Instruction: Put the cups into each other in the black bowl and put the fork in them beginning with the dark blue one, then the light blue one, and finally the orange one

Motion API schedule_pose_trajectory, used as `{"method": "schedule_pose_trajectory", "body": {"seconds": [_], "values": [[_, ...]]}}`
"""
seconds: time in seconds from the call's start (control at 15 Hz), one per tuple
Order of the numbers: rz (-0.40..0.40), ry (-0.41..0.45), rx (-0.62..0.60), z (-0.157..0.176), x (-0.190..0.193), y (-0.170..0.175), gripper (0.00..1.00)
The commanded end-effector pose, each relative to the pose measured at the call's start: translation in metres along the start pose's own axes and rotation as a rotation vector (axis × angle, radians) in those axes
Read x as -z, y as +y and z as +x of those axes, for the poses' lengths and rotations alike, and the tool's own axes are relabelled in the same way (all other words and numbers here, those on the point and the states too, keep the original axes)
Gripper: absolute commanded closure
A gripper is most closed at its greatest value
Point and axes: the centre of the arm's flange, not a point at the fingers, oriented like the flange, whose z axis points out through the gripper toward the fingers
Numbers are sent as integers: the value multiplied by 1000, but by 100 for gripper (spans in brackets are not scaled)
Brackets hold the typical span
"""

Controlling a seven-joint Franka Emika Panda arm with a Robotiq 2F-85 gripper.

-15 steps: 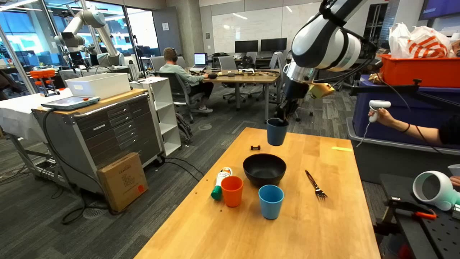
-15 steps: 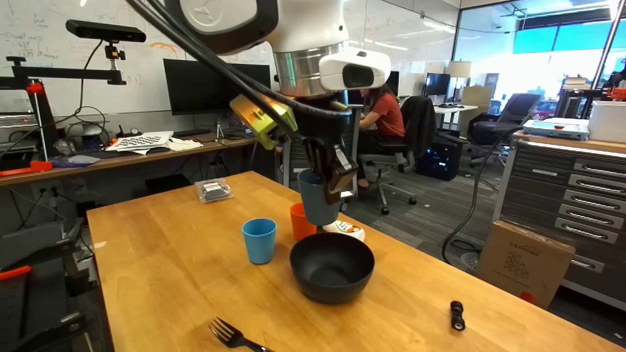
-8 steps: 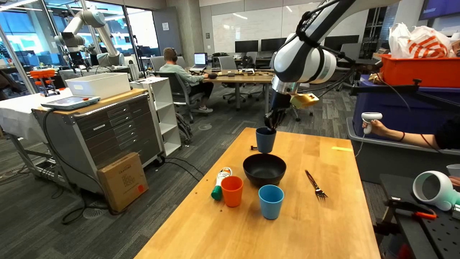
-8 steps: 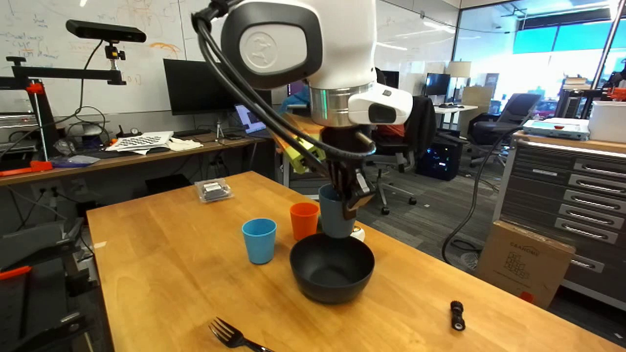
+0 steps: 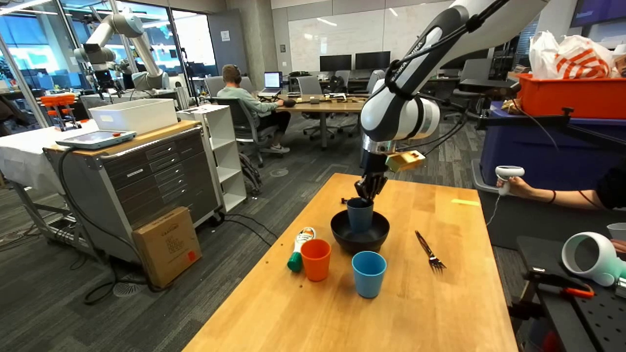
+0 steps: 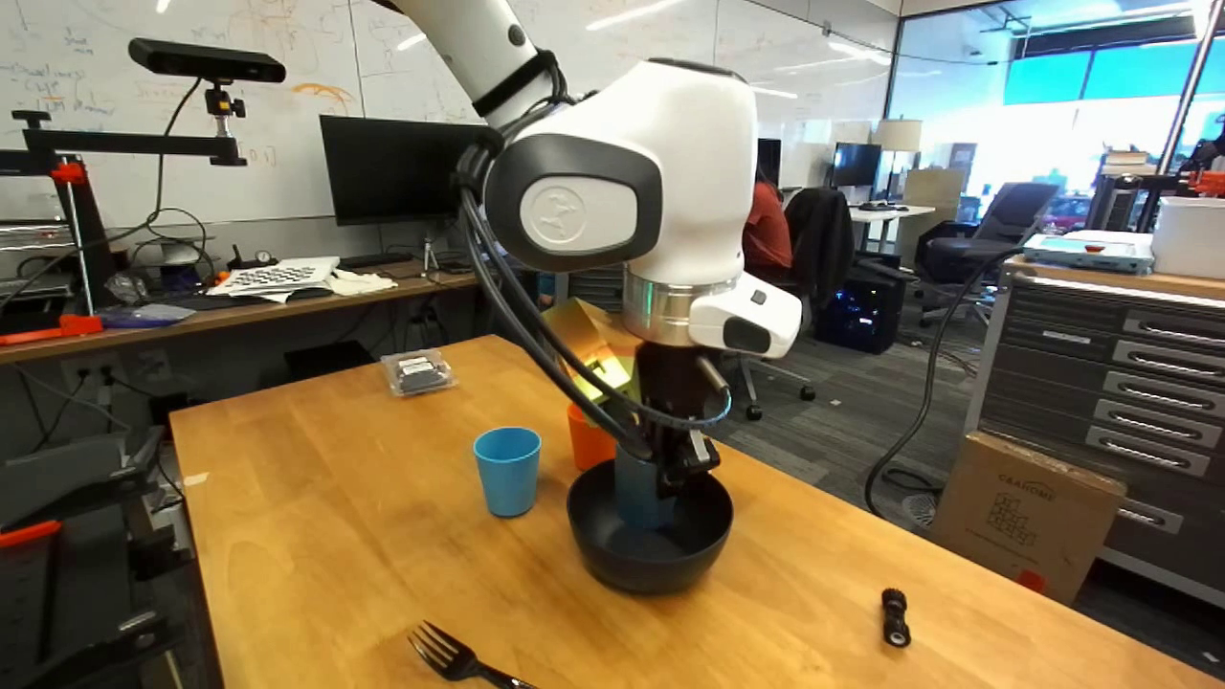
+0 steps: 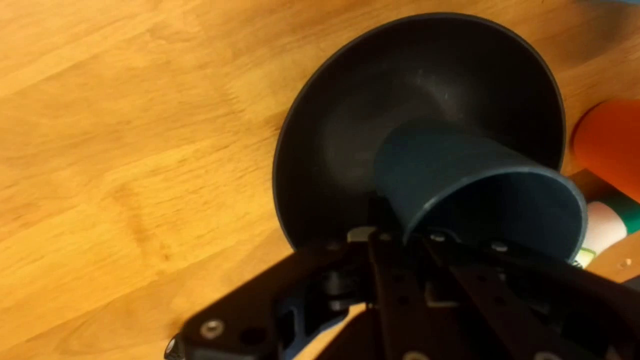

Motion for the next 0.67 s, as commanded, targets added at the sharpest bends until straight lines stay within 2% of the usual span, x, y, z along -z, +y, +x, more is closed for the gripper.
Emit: {"method": "schedule_pose_trajectory", "body": {"seconds": [0.0,0.2,0.27,0.33,0.6], "values": [[-3,-2,-22,11,-18,0,99],[-13,0,-23,9,-27,0,99],[-19,0,-19,8,-28,-1,86],[-22,2,-16,8,-29,-1,68],[-16,15,-1,5,-22,-5,39]]}}
